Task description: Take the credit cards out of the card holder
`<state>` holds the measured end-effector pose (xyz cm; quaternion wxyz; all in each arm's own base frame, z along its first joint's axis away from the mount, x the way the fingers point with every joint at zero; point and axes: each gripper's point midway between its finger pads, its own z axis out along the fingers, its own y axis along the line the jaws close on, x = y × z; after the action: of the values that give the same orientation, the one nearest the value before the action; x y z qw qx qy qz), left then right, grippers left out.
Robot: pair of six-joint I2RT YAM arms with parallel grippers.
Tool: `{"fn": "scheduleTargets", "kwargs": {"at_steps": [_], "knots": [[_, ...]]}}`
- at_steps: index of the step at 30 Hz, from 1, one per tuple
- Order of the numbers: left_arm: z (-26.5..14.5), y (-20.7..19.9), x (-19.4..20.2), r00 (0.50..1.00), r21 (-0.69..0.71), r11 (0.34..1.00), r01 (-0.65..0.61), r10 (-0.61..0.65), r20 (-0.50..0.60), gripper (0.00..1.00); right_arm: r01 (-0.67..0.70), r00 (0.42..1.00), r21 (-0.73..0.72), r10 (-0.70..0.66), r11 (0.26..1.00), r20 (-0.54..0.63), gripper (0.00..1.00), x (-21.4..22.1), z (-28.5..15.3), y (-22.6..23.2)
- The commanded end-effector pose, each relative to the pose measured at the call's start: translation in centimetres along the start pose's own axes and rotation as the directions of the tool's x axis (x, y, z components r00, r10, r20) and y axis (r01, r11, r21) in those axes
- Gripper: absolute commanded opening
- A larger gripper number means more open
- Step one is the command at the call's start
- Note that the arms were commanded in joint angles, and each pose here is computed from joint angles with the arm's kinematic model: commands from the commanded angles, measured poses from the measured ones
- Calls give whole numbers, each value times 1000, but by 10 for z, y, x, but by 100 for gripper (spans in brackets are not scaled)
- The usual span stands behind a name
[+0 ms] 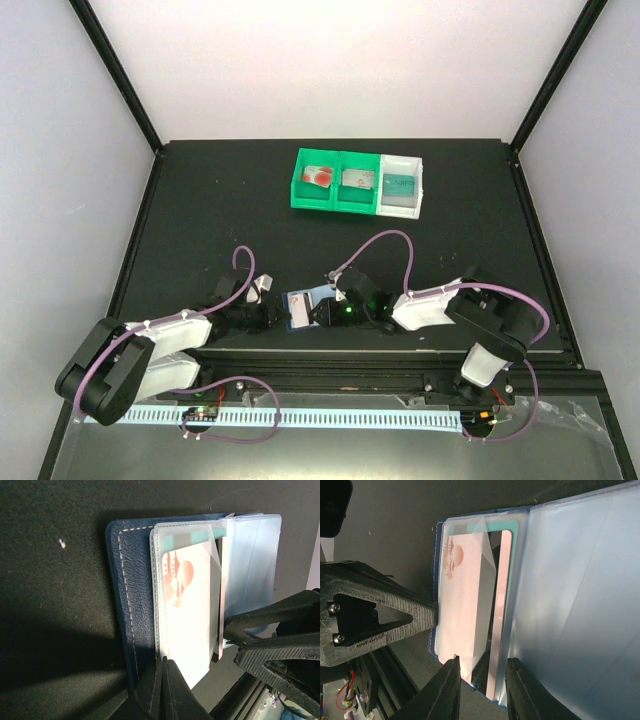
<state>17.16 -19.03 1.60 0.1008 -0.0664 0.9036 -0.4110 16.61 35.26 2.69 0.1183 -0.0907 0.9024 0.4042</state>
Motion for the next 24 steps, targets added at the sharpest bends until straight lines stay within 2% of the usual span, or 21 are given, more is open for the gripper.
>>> {"fn": "scheduleTargets", "kwargs": {"at_steps": [1,11,18,24], "knots": [[3,12,6,1000,-46,999,1,-2,-19,2,35,998,49,-33,998,-57,27,11,7,-12],[4,16,7,1000,-60,998,10,-11,-19,1,56,996,54,-53,997,-66,26,7,12,-9],[2,18,5,1000,-81,997,-1,0,-13,1,63,998,73,-61,995,-29,2,0,8,-10],[3,14,-2,1000,-101,994,-27,26,-18,1,61,998,60,-60,996,-21,1,0,5,-11]]}}
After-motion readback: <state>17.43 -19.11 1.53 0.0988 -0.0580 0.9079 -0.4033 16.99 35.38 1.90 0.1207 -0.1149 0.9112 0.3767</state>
